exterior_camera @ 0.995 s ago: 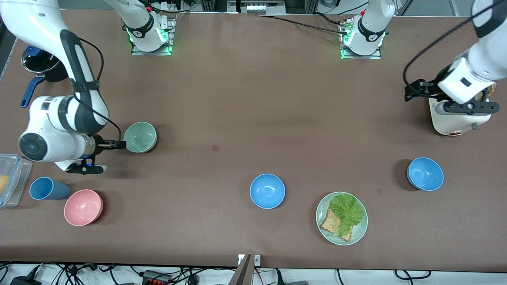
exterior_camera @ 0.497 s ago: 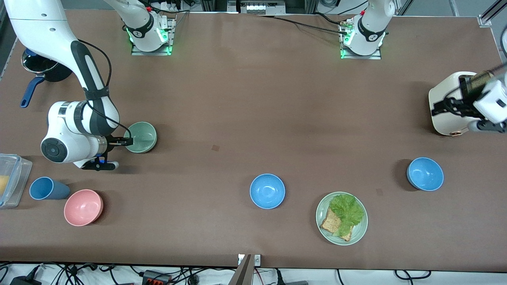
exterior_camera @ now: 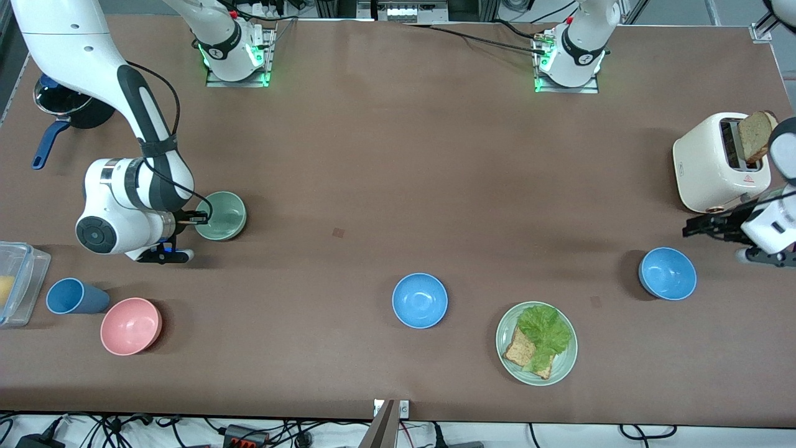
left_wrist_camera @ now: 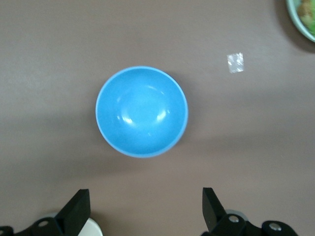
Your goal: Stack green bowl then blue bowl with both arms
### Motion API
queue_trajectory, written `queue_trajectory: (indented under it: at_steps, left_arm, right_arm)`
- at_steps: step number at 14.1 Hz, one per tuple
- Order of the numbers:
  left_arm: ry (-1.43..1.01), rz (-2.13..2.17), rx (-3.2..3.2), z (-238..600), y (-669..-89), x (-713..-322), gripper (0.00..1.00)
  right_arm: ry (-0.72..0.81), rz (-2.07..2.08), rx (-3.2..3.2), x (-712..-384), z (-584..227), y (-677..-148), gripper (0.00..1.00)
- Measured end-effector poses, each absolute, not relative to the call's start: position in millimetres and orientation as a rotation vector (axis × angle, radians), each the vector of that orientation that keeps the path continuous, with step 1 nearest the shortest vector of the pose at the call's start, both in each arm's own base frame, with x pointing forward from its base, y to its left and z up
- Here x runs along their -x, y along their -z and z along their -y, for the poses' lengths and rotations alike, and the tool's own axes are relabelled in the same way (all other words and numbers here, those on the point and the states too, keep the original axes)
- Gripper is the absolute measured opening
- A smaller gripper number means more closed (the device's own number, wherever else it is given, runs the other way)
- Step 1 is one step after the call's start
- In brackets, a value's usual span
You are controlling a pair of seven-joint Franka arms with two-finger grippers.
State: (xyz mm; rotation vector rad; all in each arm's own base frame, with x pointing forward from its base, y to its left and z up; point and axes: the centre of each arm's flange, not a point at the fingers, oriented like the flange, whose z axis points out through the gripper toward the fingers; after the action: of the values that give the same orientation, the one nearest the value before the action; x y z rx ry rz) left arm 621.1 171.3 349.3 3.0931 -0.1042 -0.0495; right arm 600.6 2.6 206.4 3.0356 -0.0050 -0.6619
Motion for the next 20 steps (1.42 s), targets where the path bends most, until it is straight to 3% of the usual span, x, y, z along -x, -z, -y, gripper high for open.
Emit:
queue_trajectory:
  at_steps: [1,2,5,9,13,20]
  left_arm:
    - [0.03,0.089,-3.097,-179.0,-337.9,-621.9,1.0]
    - [0.012,0.081,-3.099,-186.7,-327.2,-622.0,1.0]
    - [-0.071,0.088,-3.115,-201.9,-298.7,-626.4,1.0]
    - [-0.2,0.144,-3.137,-213.9,-255.4,-631.7,1.0]
    - [-0.252,0.162,-3.148,-216.9,-226.2,-620.9,1.0]
    - [-0.273,0.173,-3.149,-216.3,-213.6,-619.9,1.0]
  right_arm:
    - [0.662,0.005,-3.044,-600.8,-6.4,-207.6,0.07]
    - [0.657,0.009,-3.056,-601.7,-10.2,-212.2,0.04]
    - [0.614,-0.049,-3.09,-607.8,-44.7,-226.7,0.04]
    - [0.516,-0.236,-3.132,-618.0,-153.6,-266.9,0.04]
    - [0.547,-0.234,-3.203,-597.1,-242.4,-277.7,0.04]
    - [0.569,-0.044,-3.142,-543.8,-398.4,-243.5,0.04]
